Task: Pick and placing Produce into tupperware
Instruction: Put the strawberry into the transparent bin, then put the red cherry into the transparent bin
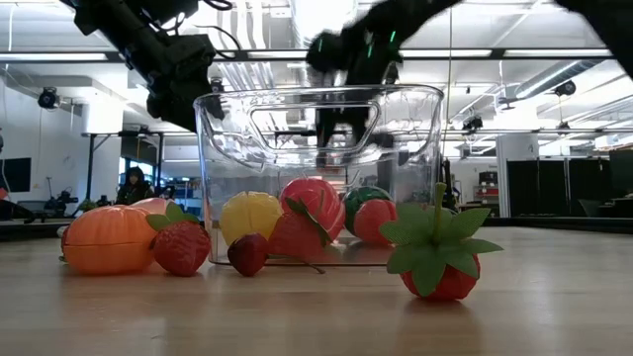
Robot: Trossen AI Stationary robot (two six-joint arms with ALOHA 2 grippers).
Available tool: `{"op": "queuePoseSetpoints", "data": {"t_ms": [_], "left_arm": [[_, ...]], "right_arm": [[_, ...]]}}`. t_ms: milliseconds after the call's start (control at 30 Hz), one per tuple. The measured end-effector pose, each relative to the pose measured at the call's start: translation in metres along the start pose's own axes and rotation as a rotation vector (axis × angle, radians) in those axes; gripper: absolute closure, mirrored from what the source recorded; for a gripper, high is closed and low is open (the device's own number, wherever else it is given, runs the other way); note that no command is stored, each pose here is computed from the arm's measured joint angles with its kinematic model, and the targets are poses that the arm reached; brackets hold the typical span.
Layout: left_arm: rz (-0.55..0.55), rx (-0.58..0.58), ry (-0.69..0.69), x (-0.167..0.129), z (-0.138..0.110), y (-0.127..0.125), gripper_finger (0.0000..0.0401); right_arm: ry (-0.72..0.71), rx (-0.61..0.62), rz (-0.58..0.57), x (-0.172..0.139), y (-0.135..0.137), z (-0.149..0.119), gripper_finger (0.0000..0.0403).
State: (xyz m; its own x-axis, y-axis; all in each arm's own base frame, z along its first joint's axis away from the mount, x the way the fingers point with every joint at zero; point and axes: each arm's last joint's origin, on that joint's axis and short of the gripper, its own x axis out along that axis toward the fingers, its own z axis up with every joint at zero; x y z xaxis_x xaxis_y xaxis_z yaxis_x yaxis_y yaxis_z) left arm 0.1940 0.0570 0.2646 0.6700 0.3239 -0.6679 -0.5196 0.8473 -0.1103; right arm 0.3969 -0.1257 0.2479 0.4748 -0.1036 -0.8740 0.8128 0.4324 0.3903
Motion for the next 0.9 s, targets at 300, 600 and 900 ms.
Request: {"op": "queuePoseSetpoints", "data": {"t_ms": [300, 600, 900], "left_arm": [[0.011, 0.010, 0.041, 0.011, -0.001, -0.001, 0.0033], [0.009, 0.040, 0.093, 0.021, -0.004, -0.002, 0.0033], [-0.027, 0.060, 0.111, 0.022, -0.005, -0.003, 0.0033]], "right_arm": [[-0.016, -0.204, 0.183, -0.063, 0.051, -0.059, 0.0257], [0.099, -0.250, 0.136, -0.038, 0.071, -0.105, 0.0215], [-0.006, -0.061, 0.066, -0.034, 0.073, -0.110, 0.0157]]}}
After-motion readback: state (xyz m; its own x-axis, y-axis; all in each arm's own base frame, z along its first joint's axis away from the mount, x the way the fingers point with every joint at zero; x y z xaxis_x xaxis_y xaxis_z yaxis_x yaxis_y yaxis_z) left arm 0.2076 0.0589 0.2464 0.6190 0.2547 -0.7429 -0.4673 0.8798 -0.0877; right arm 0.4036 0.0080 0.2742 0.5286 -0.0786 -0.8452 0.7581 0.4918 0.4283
